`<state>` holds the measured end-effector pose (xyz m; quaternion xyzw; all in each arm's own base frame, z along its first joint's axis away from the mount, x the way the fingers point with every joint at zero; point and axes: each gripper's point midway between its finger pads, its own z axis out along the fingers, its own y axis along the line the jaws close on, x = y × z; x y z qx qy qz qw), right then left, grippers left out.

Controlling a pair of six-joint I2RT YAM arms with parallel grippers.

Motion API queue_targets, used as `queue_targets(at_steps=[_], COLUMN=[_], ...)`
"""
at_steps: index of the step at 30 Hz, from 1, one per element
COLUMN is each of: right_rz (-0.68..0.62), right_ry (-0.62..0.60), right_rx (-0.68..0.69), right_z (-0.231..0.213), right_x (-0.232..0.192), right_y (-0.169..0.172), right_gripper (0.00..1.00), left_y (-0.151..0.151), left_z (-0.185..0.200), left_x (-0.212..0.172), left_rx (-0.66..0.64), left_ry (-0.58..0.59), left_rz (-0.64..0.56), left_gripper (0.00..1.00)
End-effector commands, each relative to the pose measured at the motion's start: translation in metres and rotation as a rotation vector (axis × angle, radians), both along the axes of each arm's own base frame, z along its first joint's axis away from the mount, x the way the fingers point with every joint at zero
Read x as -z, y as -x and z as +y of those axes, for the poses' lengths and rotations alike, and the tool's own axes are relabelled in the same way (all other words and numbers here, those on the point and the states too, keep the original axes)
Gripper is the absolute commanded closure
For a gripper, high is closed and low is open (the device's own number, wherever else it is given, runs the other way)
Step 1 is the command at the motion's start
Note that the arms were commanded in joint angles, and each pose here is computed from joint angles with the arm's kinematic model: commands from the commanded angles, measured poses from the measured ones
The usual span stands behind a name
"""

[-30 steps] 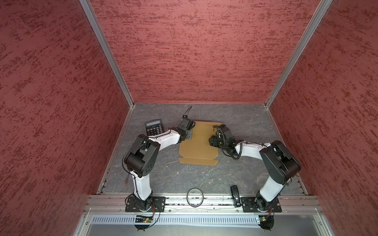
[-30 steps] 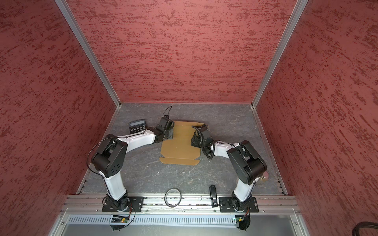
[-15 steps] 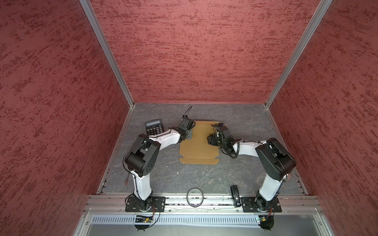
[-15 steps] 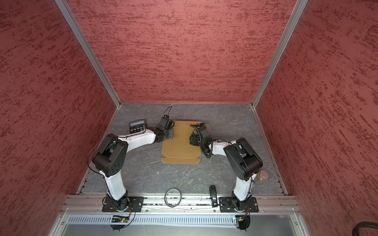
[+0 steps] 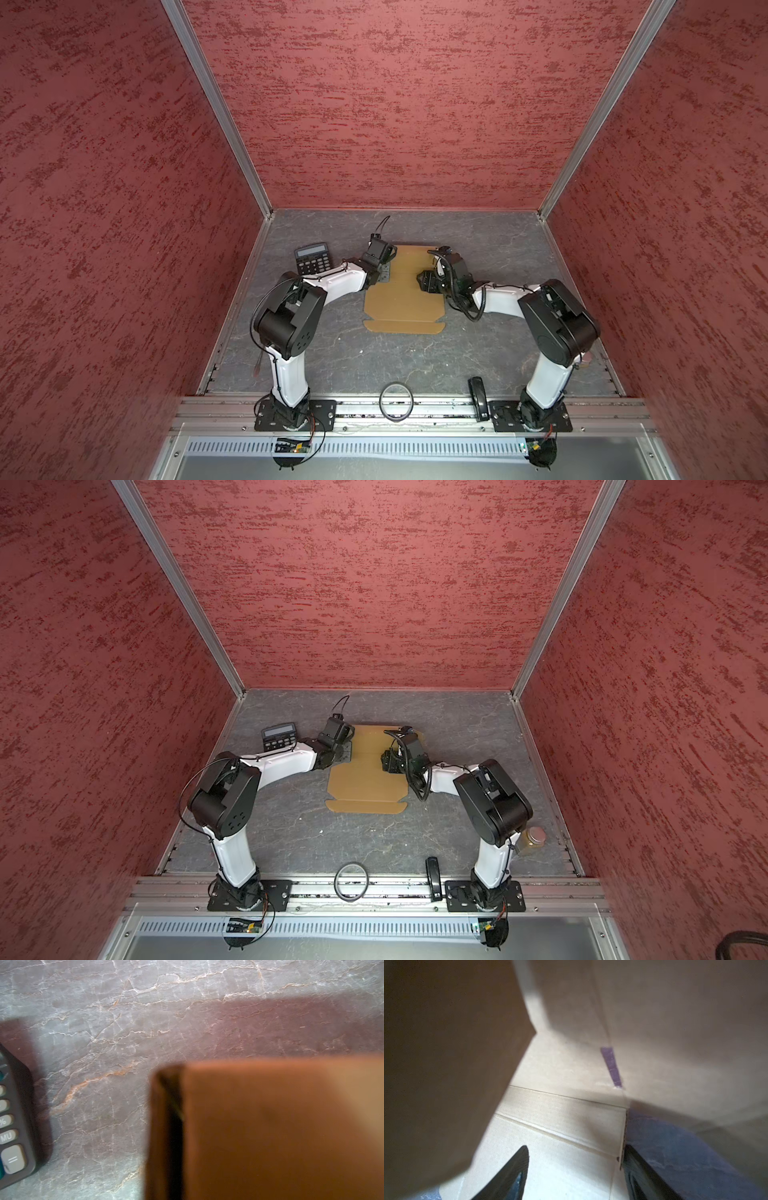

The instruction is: Fold the paper box

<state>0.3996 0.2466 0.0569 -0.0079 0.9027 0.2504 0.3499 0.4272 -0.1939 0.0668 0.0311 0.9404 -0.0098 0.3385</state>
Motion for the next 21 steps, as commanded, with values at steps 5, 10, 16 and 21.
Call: queue_targets(at_steps=[5,10,16,21], right_rz=[-0.032,-0.056,-0.152,-0.145], right_ry=[0.022,0.068,0.112,0.144], right_rx=[-0.035,0.004,0.147,0.334], right_z=[-0.005,-0.035,-0.084,-0.142], right_x=[-0.036,-0.076,-0.141,-0.156], right_y=[0.018,0.046,0.059,0.040], right_gripper=[0.28,0.28,0.25,0.24], left_y=[-0.005,-0.006,-0.007,-0.007], left_z=[0.002,0.003,0.004,0.005], left_x=[0.001,-0.003,-0.007,-0.010], left_rx=[-0.006,0.001,0.020,0.029], left_ry=[0.014,0.054,0.079,0.107], left_rz=[0.020,0.035,0.052,0.067], left_gripper=[0.97,0.97,0.97,0.97])
